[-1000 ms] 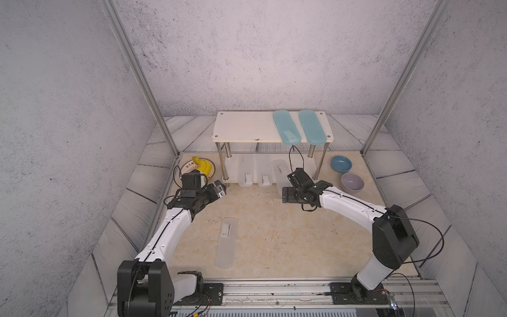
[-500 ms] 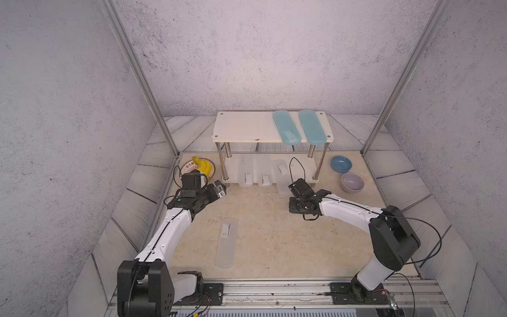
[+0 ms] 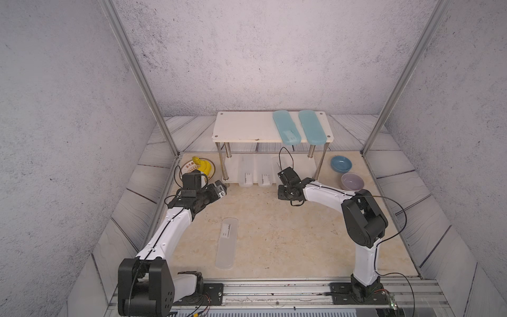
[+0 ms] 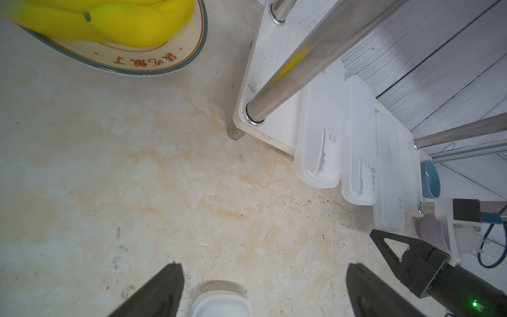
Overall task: Place the pencil cases on the shelf according to color
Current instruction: Place the pencil case on the shelf.
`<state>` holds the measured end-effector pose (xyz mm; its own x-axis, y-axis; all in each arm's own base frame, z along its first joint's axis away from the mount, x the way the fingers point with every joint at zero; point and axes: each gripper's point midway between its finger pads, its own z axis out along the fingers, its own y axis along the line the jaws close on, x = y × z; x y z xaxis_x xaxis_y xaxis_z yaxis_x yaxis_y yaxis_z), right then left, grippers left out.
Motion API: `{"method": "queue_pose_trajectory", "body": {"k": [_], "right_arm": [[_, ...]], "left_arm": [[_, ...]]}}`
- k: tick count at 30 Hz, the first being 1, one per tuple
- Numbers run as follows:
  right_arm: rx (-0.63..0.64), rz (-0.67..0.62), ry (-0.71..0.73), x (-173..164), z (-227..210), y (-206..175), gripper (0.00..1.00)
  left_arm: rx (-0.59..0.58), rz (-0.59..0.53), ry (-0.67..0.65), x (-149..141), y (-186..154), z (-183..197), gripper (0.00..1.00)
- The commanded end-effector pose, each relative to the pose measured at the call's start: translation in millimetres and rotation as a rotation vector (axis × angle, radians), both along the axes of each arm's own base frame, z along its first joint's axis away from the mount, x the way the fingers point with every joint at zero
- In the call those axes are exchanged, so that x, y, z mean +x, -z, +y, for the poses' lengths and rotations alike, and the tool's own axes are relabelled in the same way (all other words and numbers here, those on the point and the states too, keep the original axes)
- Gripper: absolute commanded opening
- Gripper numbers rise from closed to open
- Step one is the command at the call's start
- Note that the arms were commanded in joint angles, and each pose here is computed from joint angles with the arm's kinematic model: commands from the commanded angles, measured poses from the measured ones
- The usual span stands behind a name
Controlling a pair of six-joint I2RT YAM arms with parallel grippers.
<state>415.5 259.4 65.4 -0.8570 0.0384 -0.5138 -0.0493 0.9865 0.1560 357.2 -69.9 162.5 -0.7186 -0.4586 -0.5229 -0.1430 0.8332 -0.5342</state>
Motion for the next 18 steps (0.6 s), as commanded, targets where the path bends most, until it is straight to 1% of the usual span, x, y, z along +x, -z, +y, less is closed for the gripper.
{"method": "queue_pose_trajectory", "body": {"k": [1, 7, 11, 13, 15, 17, 18], "right_arm": [[-0.034, -0.018, 0.002, 12, -4, -4, 0.24], [-0.030, -0.020, -0.012, 20, 3, -8, 0.24], [-0.021, -0.013, -0.022, 12, 0, -13, 0.29], [-0.005, -0.002, -0.031, 3, 0, -15, 0.39], [0.011, 0.025, -0.042, -9, -1, -18, 0.65], [0.020, 0.035, -0.031, -22, -3, -20, 0.75], [0.021, 0.033, -0.026, -29, -5, -21, 0.78]], "left_arm": [[-0.008, 0.003, 0.018, 3, 0, -5, 0.99], [-0.014, 0.020, 0.021, 3, 4, -6, 0.99], [-0.008, 0.019, 0.020, 2, 3, -6, 0.99], [-0.002, 0.019, 0.018, 1, 3, -5, 0.99], [0.008, 0.019, 0.019, 1, 4, -6, 0.99], [0.019, 0.023, 0.021, 1, 6, -7, 0.99], [0.028, 0.027, 0.026, 1, 7, -7, 0.99]]}}
